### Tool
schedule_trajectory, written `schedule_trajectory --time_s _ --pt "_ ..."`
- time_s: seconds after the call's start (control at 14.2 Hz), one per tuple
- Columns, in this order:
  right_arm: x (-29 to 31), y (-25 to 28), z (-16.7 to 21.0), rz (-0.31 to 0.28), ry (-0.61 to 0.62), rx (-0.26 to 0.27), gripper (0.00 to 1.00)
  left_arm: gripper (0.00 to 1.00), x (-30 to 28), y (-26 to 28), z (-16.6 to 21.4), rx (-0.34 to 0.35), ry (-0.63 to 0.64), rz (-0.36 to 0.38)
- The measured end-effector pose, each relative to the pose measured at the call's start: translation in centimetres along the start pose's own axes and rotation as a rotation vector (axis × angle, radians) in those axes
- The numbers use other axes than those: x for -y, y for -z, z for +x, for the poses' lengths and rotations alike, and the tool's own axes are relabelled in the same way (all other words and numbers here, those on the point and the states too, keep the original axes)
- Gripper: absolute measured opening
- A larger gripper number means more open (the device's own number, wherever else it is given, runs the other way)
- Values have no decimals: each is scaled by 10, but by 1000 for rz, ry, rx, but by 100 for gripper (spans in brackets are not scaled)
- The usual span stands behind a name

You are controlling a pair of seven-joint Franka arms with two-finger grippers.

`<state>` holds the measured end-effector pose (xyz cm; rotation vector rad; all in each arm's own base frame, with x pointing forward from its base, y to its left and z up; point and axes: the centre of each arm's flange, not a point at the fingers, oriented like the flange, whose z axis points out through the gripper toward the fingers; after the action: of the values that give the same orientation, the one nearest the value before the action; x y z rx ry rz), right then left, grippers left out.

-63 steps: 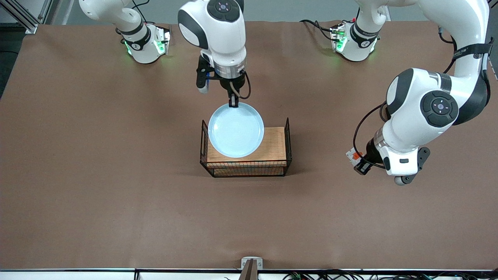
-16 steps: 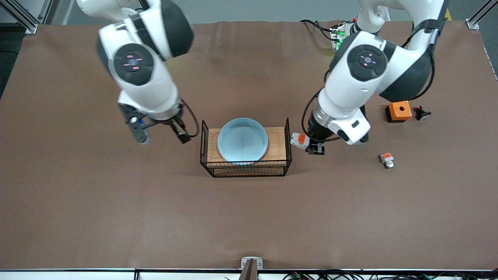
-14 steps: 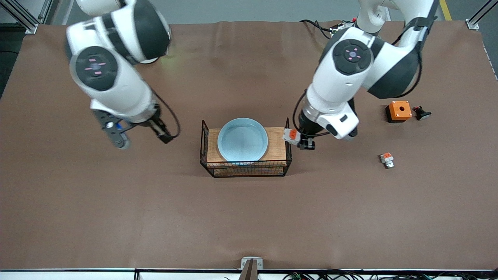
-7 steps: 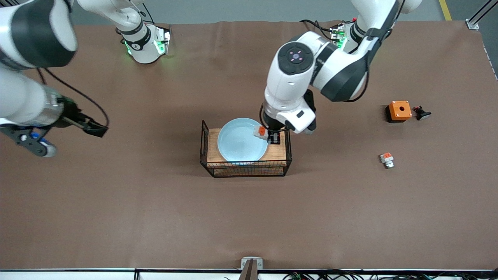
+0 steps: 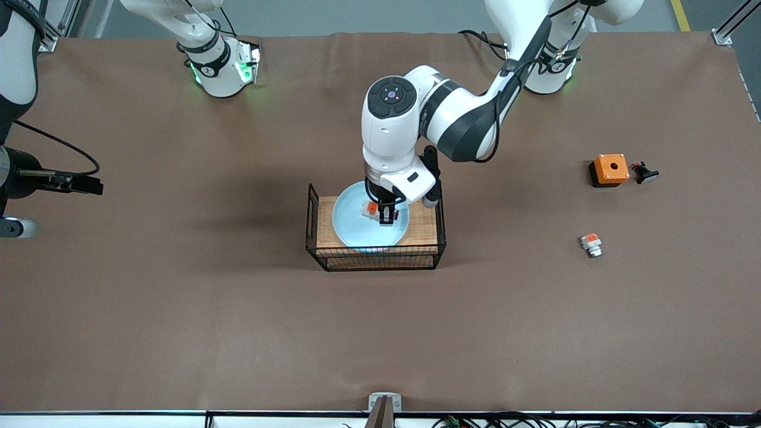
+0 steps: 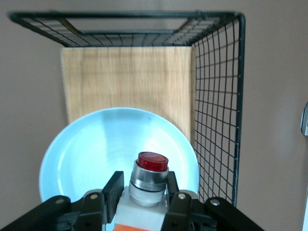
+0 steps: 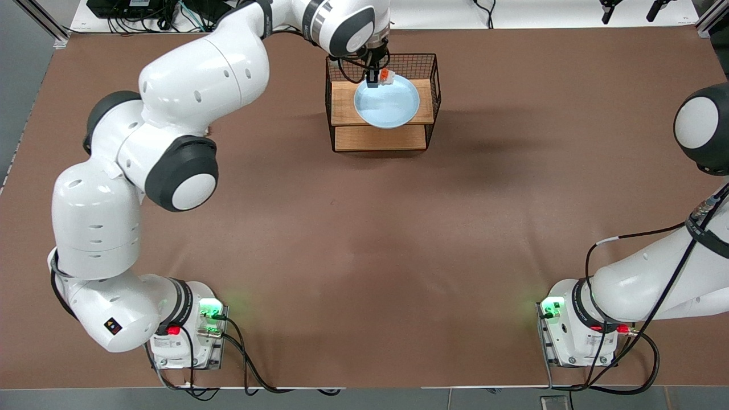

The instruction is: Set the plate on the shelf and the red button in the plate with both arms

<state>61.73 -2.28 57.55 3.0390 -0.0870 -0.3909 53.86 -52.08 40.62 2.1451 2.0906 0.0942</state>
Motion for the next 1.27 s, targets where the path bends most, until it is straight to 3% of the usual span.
schedule_trajectory --time_s 0.78,1.06,1.27 --pt "-10 4 -2 12 5 -7 100 41 12 -36 -20 8 -30 -8" --pt "-5 27 -38 91 28 30 100 41 13 -48 -19 -3 -30 1" --pt "-10 49 -60 98 26 -16 100 41 14 -53 -19 -7 -31 6"
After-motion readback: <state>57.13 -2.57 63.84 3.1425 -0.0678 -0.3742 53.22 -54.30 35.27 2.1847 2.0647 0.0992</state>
